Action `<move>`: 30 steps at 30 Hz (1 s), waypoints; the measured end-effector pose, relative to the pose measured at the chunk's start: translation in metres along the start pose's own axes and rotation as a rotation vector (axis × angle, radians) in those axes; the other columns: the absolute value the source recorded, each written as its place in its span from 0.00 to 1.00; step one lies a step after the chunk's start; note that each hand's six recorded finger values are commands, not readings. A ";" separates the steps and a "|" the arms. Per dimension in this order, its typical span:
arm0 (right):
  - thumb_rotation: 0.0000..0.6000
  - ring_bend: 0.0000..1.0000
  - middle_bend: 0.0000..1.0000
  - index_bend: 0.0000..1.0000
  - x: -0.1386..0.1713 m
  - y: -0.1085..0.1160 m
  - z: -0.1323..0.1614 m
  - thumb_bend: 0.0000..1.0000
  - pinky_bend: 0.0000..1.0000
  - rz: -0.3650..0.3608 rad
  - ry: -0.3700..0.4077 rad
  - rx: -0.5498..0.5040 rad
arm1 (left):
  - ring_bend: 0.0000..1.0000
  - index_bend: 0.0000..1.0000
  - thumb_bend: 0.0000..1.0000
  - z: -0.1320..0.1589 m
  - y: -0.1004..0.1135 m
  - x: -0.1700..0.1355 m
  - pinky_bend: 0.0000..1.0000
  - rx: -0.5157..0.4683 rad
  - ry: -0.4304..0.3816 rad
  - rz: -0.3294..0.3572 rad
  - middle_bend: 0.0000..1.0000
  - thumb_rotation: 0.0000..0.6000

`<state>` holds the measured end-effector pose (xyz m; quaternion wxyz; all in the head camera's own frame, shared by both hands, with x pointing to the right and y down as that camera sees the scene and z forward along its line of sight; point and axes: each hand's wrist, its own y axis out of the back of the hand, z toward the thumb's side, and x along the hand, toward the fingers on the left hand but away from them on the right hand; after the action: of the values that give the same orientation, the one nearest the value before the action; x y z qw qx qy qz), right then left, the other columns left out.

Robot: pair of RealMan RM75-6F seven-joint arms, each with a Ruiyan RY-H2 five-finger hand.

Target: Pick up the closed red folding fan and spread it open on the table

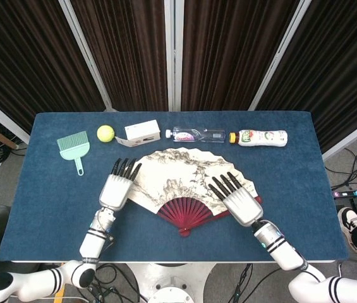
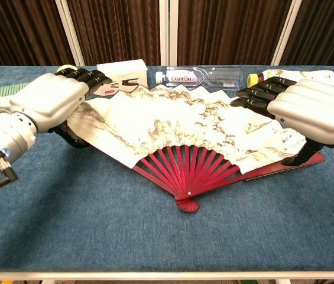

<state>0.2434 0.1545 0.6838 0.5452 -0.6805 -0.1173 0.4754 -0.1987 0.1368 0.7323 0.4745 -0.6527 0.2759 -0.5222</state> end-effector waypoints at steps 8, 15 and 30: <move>1.00 0.00 0.00 0.00 0.006 0.017 -0.028 0.00 0.00 0.030 -0.041 -0.066 | 0.00 0.05 0.00 -0.030 0.013 0.007 0.05 -0.026 0.007 -0.041 0.00 1.00; 1.00 0.00 0.09 0.03 0.024 0.020 -0.056 0.02 0.00 0.004 -0.123 -0.116 | 0.00 0.06 0.00 -0.065 0.027 0.005 0.03 -0.061 0.099 -0.039 0.02 1.00; 1.00 0.02 0.18 0.14 0.161 0.013 -0.149 0.08 0.00 -0.126 -0.482 -0.330 | 0.00 0.12 0.00 -0.208 0.058 -0.122 0.09 -0.163 0.342 0.010 0.08 1.00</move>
<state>0.4381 0.1645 0.5824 0.4121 -0.6188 -0.3612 0.5628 -0.4241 0.1495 0.6294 0.3687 -0.5894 0.3973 -0.5990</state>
